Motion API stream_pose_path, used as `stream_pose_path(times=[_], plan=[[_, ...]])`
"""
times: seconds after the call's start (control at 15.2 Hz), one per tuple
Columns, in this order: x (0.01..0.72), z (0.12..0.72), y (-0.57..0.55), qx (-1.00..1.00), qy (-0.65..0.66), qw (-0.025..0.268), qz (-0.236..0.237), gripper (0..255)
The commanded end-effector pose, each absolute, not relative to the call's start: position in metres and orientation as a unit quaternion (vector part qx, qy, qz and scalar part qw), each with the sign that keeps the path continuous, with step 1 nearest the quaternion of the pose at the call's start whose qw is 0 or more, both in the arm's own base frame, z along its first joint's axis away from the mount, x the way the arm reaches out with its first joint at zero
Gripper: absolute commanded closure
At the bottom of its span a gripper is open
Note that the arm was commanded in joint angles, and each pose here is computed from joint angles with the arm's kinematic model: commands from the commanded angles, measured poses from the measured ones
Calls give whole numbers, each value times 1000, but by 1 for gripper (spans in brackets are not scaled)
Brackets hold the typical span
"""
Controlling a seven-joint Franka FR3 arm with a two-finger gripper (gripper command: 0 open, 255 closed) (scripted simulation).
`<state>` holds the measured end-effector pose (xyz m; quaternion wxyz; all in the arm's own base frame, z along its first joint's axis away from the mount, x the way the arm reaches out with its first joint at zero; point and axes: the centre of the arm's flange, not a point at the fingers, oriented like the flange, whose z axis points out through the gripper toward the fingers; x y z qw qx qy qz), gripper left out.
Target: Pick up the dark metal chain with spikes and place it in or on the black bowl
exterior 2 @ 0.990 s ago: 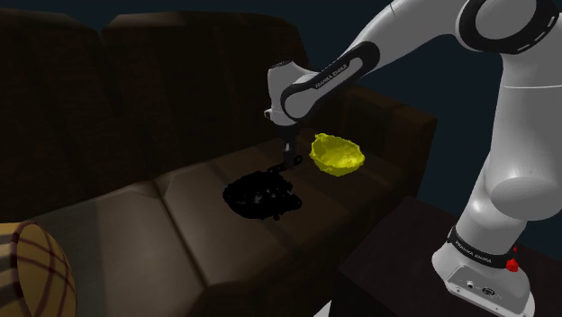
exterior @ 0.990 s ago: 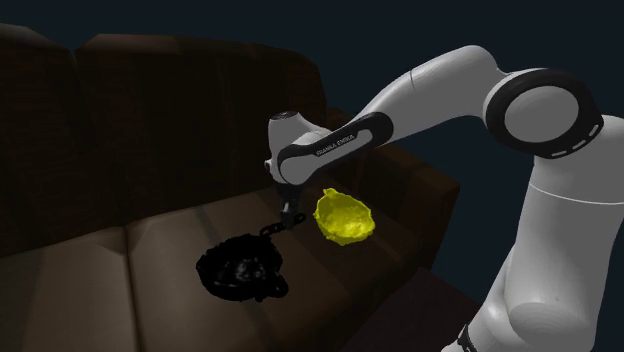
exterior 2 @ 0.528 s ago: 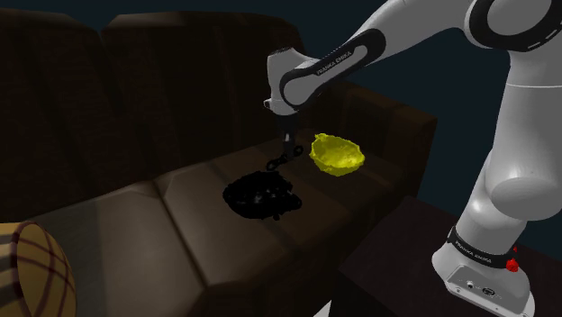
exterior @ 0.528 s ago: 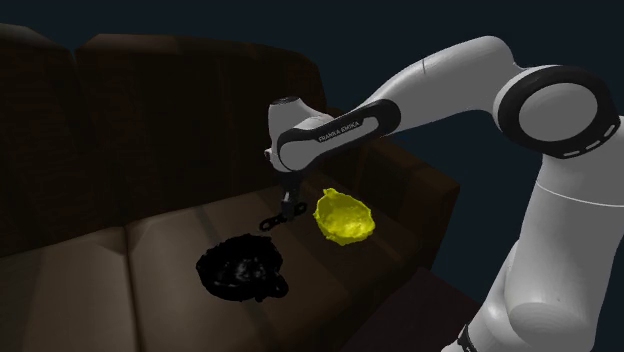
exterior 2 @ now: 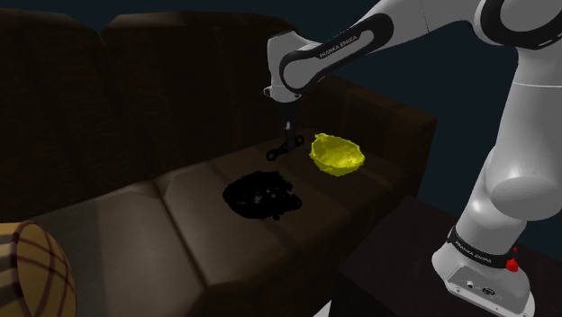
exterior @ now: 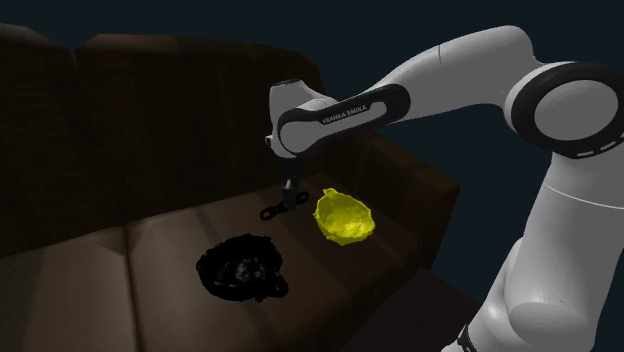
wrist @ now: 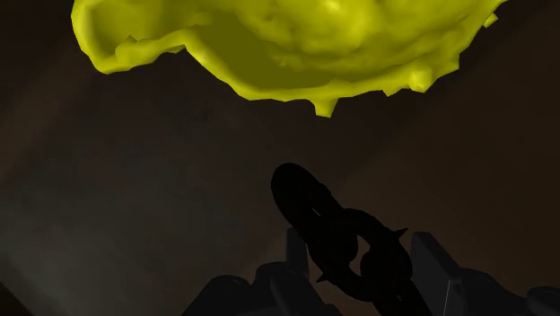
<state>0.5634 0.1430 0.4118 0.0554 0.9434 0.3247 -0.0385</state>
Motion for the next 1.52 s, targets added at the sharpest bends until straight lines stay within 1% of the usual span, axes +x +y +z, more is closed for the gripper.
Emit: stream_pose_path(times=[0.0, 1.12, 1.45], plan=[[564, 423, 143, 943, 325, 55, -39, 255], [564, 509, 143, 943, 325, 55, -39, 255], [533, 512, 202, 943, 325, 55, -39, 255]])
